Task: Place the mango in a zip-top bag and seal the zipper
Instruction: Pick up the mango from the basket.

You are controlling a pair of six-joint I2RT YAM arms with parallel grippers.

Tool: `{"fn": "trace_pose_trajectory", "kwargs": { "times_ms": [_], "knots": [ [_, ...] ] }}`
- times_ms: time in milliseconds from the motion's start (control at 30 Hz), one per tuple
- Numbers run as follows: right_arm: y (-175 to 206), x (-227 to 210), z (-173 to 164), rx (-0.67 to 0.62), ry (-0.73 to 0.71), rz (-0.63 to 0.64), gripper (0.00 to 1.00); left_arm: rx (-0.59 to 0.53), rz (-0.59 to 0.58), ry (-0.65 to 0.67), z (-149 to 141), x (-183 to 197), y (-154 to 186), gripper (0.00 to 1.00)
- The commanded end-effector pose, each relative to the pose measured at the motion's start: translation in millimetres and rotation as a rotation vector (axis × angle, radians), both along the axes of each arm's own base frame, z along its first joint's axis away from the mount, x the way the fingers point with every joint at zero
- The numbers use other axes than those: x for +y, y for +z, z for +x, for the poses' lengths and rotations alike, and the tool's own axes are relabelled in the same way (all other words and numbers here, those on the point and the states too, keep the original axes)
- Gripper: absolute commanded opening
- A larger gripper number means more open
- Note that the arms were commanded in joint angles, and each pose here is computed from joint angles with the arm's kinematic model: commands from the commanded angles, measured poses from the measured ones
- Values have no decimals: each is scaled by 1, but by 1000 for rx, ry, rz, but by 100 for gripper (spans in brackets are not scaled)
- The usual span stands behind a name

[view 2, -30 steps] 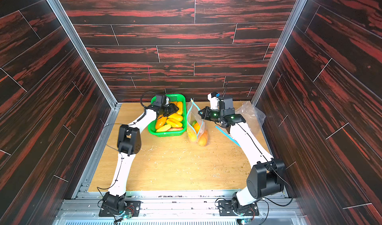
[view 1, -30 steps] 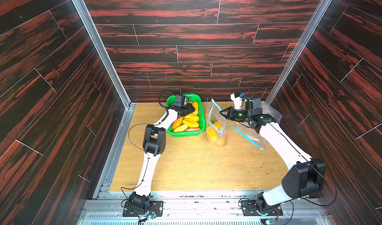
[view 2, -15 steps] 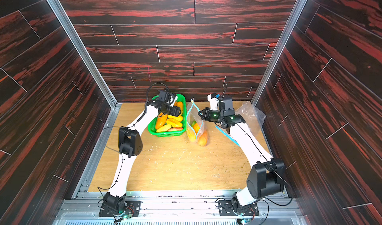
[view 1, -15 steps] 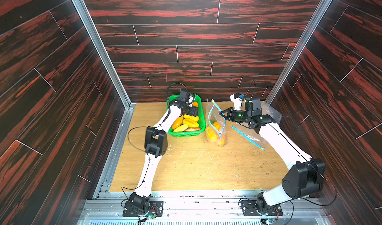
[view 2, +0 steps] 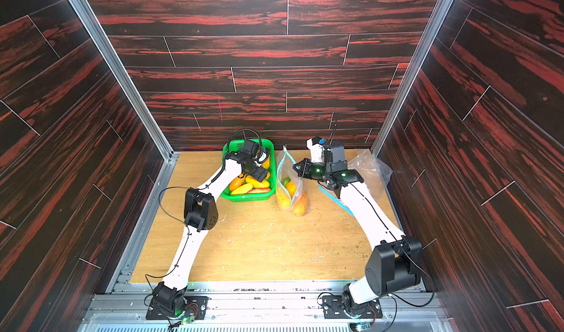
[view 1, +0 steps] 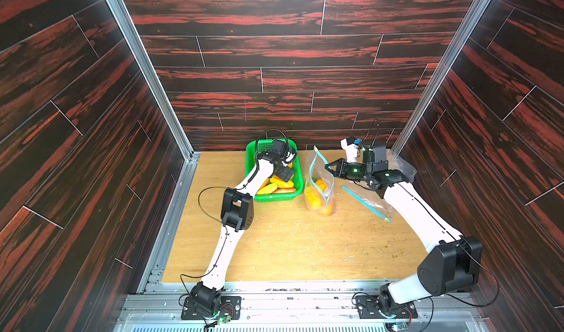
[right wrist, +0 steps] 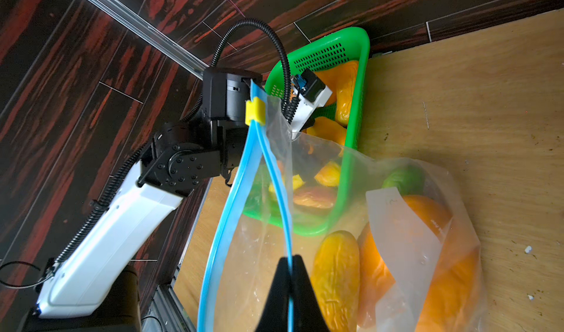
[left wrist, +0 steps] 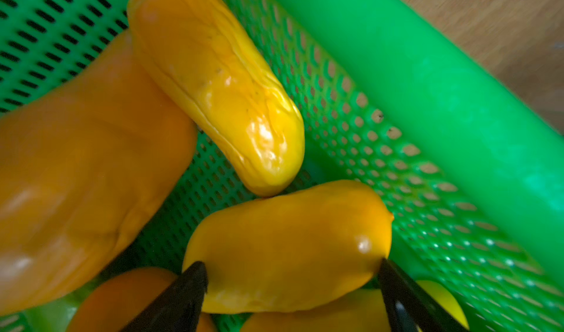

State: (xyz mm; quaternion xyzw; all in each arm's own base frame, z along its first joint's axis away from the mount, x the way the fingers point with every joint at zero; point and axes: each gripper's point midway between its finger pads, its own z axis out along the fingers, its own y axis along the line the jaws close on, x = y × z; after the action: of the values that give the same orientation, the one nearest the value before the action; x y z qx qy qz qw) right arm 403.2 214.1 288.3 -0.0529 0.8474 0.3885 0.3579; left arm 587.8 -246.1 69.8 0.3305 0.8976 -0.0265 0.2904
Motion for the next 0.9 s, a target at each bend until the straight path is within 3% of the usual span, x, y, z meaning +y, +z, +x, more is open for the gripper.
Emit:
{"fn": "trace_pose_trajectory", "kwargs": {
  "times_ms": [0, 167, 267, 533, 600, 733, 800, 833, 867],
  "knots": [
    [1, 1, -4, -6, 11, -7, 0, 55, 103, -29, -9, 7, -32, 91],
    [2, 1, -4, -10, 13, -6, 0, 55, 133, -23, -8, 10, -40, 90],
    [1, 1, -4, -8, 11, -7, 0, 42, 134, 1, -6, 12, -38, 84],
    [1, 1, -5, -8, 12, -8, 0, -3, 103, 40, -2, 18, -10, 61],
    [1, 0, -6, -11, 11, -9, 0, -32, 83, 78, 4, 23, 1, 47],
    [2, 0, -6, -13, 10, -10, 0, -83, 64, 135, 10, 32, 21, 42],
    [1, 0, -6, -13, 13, -8, 0, -98, 45, 150, 12, 33, 28, 43],
    [1, 1, -6, -12, 15, -8, 0, -93, 34, 147, 11, 32, 29, 50],
    [1, 1, -6, -12, 17, -8, 0, -83, 25, 135, 9, 30, 30, 63]
  ]
}}
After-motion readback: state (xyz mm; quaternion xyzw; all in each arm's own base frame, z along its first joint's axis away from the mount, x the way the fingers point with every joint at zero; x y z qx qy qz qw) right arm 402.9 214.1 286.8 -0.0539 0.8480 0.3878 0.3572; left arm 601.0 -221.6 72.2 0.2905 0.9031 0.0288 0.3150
